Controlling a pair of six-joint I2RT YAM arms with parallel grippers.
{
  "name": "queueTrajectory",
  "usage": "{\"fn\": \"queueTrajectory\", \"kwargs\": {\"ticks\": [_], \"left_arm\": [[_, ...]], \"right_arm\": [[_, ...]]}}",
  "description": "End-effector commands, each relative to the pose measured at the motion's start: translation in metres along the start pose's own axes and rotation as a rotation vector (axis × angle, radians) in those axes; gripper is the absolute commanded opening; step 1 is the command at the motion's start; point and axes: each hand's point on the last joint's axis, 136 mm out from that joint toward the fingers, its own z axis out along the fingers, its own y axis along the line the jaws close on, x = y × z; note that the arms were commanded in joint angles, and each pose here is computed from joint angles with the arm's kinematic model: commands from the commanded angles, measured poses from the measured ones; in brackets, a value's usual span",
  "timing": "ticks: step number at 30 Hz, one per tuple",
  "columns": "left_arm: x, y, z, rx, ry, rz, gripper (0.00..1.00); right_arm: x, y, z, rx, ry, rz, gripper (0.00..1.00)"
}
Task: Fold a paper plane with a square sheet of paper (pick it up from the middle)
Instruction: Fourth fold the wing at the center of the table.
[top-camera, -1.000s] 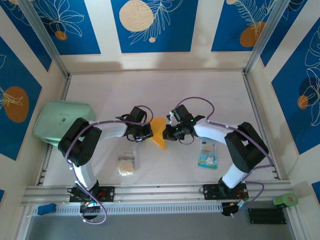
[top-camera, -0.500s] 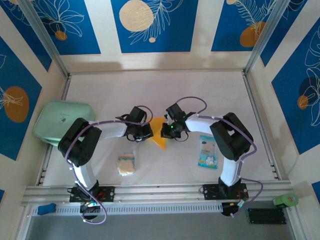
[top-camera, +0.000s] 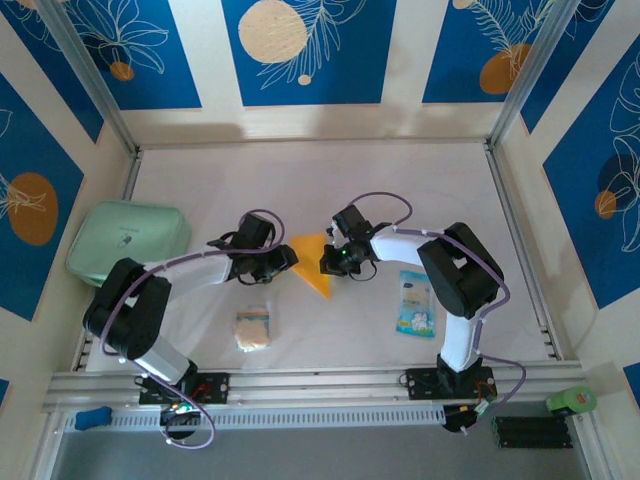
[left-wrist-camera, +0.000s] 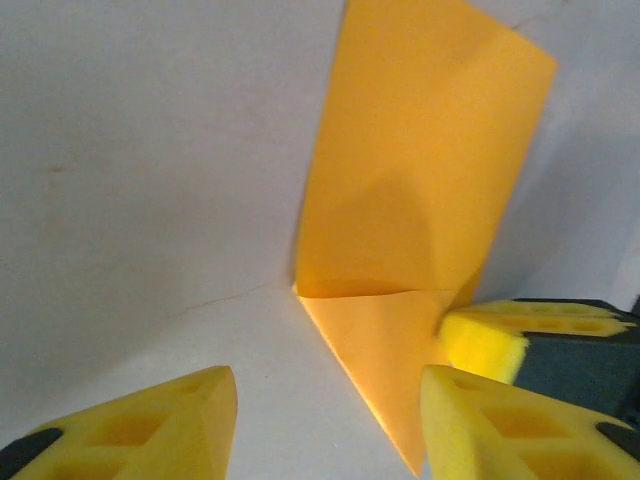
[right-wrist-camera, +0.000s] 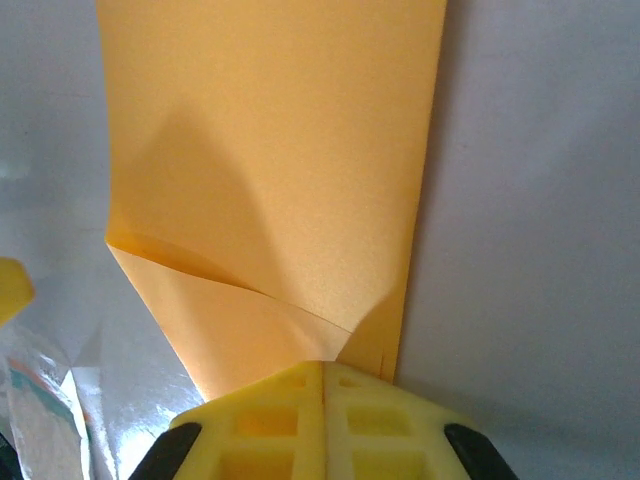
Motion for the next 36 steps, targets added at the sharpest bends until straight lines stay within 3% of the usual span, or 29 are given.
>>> {"fn": "queueTrajectory", "kwargs": {"ticks": [1, 17, 36], "left_arm": [[-0.001, -0.002, 0.008, 0.014, 0.011, -0.028, 0.51], [-0.002, -0.015, 0.03, 0.064, 0.079, -0.018, 0.31], [-0.005, -0.028, 0.029, 0.183, 0.134, 0.059, 0.28]], "right_arm": [[0.017, -0.02, 0.014, 0.05, 0.075, 0.02, 0.07], [0.019, -0.021, 0.014, 0.04, 0.08, 0.018, 0.06], [0.018, -0.024, 0.014, 0.047, 0.085, 0.012, 0.06]]}}
